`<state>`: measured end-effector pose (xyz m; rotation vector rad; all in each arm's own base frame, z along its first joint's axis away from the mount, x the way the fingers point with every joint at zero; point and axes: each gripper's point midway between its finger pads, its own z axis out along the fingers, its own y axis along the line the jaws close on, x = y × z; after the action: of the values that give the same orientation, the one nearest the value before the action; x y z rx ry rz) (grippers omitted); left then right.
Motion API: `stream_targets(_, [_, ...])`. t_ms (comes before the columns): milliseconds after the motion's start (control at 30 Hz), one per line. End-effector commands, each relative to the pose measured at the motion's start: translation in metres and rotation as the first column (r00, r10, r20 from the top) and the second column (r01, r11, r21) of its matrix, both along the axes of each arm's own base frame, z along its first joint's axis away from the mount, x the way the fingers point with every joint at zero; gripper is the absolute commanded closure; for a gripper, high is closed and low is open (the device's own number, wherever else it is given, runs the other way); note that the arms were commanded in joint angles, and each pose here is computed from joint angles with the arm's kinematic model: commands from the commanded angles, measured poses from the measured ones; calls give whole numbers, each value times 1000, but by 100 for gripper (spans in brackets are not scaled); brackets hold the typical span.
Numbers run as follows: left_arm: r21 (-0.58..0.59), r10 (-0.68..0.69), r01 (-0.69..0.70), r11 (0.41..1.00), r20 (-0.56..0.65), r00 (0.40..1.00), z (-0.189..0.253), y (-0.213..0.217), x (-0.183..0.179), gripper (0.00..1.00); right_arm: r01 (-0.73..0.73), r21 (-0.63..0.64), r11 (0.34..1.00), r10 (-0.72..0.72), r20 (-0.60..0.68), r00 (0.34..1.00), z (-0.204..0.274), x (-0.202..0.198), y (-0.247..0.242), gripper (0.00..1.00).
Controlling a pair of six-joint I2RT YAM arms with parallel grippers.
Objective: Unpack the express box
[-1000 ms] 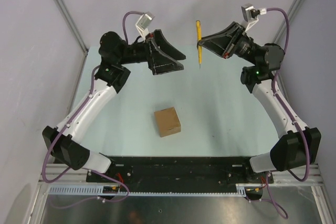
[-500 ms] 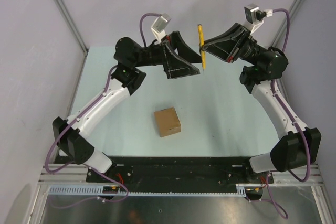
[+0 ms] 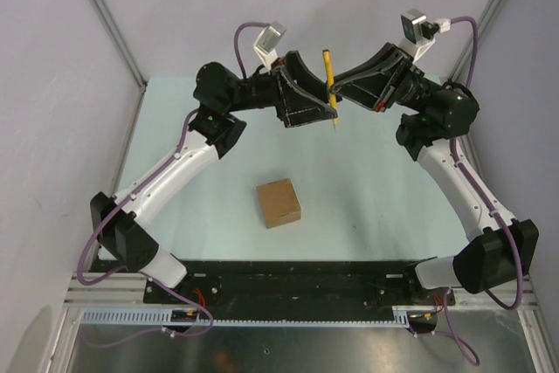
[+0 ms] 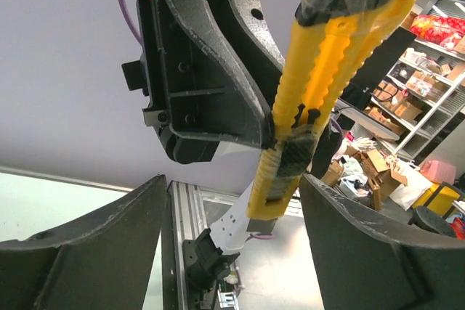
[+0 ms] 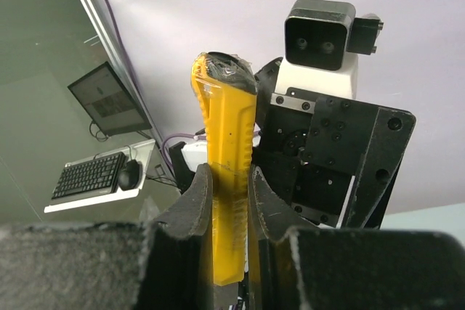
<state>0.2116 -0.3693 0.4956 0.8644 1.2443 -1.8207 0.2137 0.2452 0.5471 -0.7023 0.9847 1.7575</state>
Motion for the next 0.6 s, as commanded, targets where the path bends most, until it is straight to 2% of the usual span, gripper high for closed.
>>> stream_targets(0, [-49,-24,29,998,96,995,22,6,-24,24,3,7,1000,-4,63,998,12,-16,-1,100])
stream_targets(133, [-44,-34,39,998,110,993,17,6,-30,33,24,4,1000,-24,54,998,12,-11,1,100])
stream_targets(233, [-42,-20,25,999,114,993,11,6,-29,45,50,-2,999,-50,50,998,12,-7,1,100])
stream_targets(367, [-33,0,4,999,108,994,2,5,-24,71,119,-32,992,-118,21,993,9,1,1,100])
stream_targets(433, [-35,7,-3,999,114,994,1,5,-23,78,153,-52,987,-152,20,988,5,6,2,99])
stream_targets(467, [-34,13,-9,999,115,993,0,6,-21,85,165,-53,985,-165,15,986,5,8,2,98])
stream_targets(567, [-33,21,-17,999,114,993,-1,6,-18,93,195,-64,979,-194,14,981,4,9,1,97])
